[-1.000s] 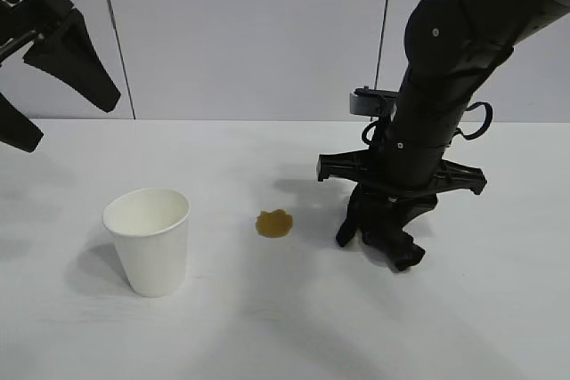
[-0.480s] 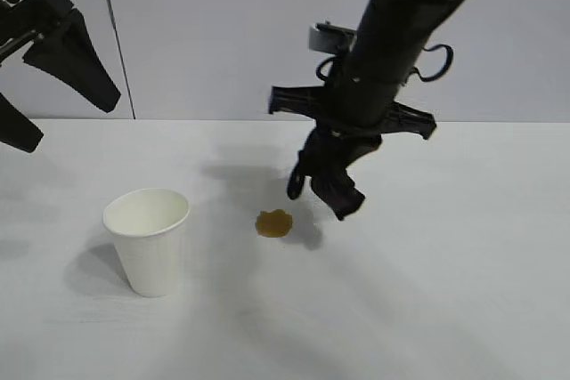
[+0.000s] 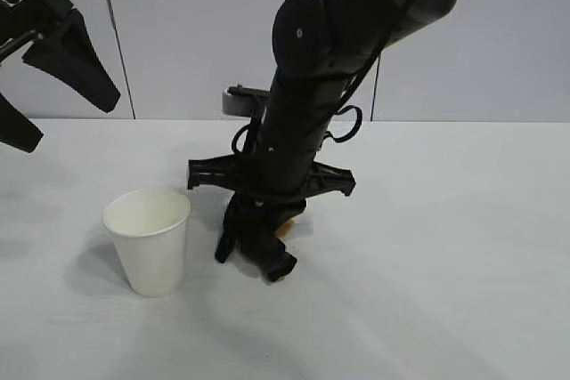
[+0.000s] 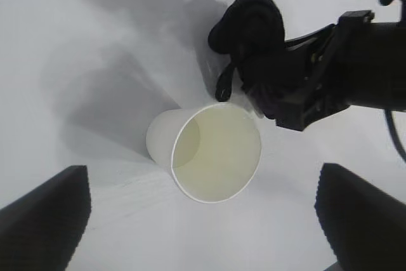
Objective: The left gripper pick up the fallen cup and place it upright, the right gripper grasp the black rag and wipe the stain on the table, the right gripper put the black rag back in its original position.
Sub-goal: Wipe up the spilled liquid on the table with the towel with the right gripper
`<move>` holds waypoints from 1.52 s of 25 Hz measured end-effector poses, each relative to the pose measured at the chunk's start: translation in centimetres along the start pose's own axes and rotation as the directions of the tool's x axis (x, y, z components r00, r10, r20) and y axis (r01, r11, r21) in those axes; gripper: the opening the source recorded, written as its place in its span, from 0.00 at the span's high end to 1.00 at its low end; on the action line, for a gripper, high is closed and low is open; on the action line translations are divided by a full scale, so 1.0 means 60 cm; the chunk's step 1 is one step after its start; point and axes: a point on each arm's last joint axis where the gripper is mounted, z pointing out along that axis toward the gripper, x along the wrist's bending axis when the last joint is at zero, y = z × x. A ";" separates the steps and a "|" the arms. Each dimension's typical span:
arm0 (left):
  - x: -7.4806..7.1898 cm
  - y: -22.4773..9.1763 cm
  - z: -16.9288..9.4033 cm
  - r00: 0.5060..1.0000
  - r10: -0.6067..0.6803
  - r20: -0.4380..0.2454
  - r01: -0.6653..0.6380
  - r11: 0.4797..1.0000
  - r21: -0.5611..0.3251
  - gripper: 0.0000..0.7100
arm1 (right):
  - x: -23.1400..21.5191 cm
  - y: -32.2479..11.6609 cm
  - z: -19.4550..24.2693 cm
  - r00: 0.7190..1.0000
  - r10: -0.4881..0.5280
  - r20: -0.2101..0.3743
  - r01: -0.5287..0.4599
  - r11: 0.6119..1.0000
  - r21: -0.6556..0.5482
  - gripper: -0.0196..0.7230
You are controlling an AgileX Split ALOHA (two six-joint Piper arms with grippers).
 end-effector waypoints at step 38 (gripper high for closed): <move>0.002 -0.001 0.000 1.000 0.011 -0.012 -0.011 1.000 0.008 0.02 | -0.088 0.017 -0.017 0.985 0.108 0.133 -0.119 0.990 0.074 0.82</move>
